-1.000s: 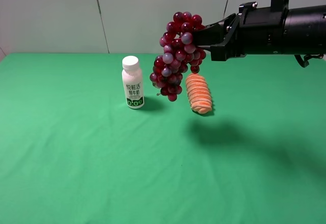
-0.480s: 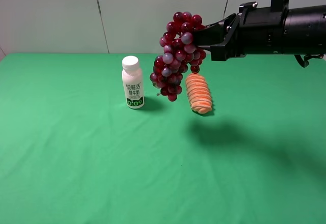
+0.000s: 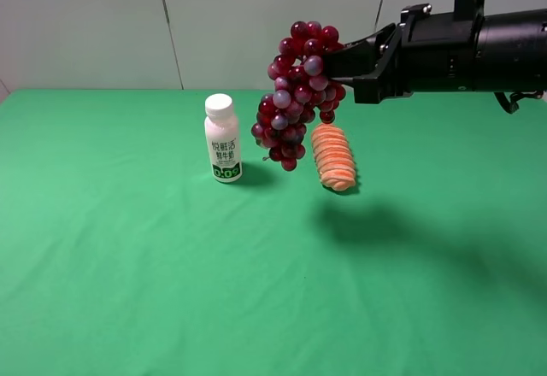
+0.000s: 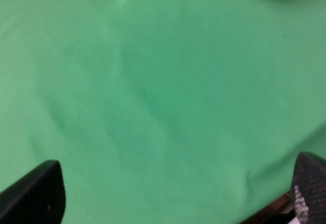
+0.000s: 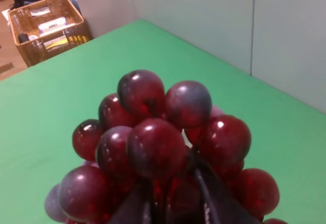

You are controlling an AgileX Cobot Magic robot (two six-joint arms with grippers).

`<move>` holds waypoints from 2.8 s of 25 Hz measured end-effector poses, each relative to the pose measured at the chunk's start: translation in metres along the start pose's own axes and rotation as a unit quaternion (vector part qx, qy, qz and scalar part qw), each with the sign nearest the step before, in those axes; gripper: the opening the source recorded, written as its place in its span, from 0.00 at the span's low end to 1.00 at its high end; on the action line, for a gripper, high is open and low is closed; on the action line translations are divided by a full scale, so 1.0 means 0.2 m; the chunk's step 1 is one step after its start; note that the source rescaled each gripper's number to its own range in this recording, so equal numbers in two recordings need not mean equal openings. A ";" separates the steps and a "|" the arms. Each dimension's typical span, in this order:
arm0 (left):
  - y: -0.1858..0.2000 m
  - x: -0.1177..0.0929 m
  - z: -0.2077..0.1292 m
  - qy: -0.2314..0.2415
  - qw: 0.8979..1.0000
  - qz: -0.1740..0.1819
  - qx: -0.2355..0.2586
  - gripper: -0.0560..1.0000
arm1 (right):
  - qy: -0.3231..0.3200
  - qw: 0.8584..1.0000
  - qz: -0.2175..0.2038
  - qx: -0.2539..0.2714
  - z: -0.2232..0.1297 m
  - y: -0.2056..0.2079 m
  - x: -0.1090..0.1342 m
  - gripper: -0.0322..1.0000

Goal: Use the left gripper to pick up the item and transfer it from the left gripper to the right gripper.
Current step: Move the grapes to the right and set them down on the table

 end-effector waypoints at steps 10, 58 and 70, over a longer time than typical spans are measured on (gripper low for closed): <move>0.01 0.00 -0.01 0.096 0.988 0.123 0.004 0.82 | 0.009 0.999 -0.032 0.034 -0.03 0.00 -0.03 0.03; 0.03 -0.01 -0.02 0.213 0.936 0.280 -0.002 0.82 | -0.078 0.924 -0.216 0.307 -0.20 0.45 0.05 0.03; 0.03 -0.01 -0.02 0.213 0.936 0.280 -0.002 0.82 | -0.111 0.879 -0.229 0.403 -0.34 0.31 -0.08 0.03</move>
Point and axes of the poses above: a point on each arm's last joint axis where the gripper is mounted, y pointing back along that axis away from the gripper, x along the wrist's bending axis when the last joint is at zero, z = x × y, the point moved 1 cm from there along -y, pointing out along that axis toward the gripper, and after that the axes turned 7 degrees about -y, right-handed, at the moved point
